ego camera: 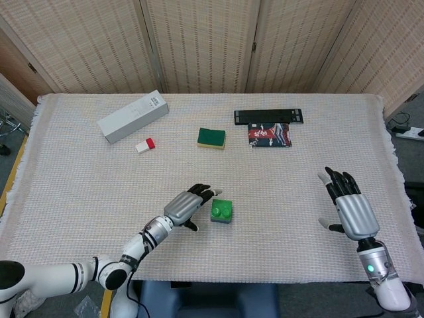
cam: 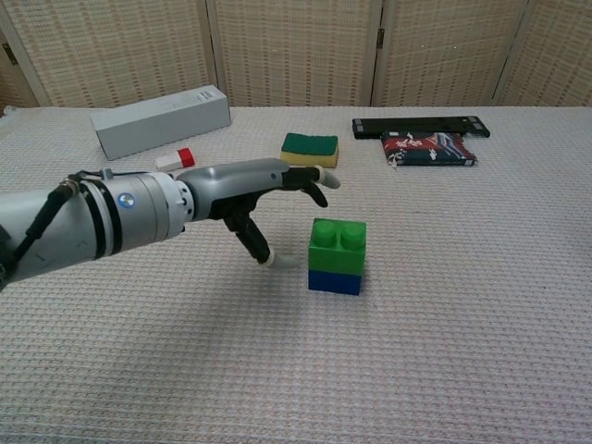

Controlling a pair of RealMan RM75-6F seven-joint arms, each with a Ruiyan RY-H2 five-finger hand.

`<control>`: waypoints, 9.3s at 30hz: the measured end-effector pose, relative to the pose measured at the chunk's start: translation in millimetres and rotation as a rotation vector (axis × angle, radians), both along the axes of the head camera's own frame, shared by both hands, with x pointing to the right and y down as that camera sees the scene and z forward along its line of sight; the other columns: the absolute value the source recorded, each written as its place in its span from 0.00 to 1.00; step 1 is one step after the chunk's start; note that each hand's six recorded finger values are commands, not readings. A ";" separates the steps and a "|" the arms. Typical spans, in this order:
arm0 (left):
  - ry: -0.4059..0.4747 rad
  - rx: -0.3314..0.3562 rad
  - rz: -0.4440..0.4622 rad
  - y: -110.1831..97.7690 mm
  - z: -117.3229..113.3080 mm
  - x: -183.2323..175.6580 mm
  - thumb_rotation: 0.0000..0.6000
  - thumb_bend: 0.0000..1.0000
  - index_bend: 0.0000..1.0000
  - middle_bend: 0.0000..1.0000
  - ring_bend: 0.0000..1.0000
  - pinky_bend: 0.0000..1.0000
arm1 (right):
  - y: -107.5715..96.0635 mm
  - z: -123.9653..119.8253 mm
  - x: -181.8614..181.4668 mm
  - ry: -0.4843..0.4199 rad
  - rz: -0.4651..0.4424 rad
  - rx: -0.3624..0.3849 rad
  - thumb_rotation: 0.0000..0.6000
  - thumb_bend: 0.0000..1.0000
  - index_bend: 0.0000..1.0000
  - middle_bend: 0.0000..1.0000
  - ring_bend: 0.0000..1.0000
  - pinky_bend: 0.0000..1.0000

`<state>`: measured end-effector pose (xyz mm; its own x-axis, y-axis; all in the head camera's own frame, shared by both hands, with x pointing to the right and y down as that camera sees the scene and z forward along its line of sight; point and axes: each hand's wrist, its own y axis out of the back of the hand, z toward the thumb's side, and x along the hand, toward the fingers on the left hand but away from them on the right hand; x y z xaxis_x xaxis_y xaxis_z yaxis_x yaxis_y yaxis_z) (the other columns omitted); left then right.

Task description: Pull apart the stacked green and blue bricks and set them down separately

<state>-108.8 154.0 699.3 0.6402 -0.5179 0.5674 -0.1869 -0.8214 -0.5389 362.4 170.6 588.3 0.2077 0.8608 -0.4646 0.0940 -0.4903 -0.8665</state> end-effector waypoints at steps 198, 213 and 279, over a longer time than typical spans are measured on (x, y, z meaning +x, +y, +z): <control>0.420 -0.167 -0.482 -43.9 -54.3 -18.2 1.00 0.41 0.62 0.80 0.35 0.00 | -49.0 154.6 -214.3 -1.345 0.345 -0.721 1.00 0.20 0.61 0.16 0.21 0.10; 0.424 -0.181 -0.494 -43.9 -53.2 -18.5 1.00 0.41 0.62 0.80 0.35 0.00 | -51.0 154.6 -218.0 -1.352 0.364 -0.690 1.00 0.32 0.86 0.32 0.29 0.12; 0.113 -0.030 -0.538 -20.7 38.1 -132.0 1.00 0.42 0.62 0.80 0.34 0.00 | -46.5 140.7 -49.6 -0.538 0.263 -0.464 1.00 0.32 0.87 0.33 0.30 0.12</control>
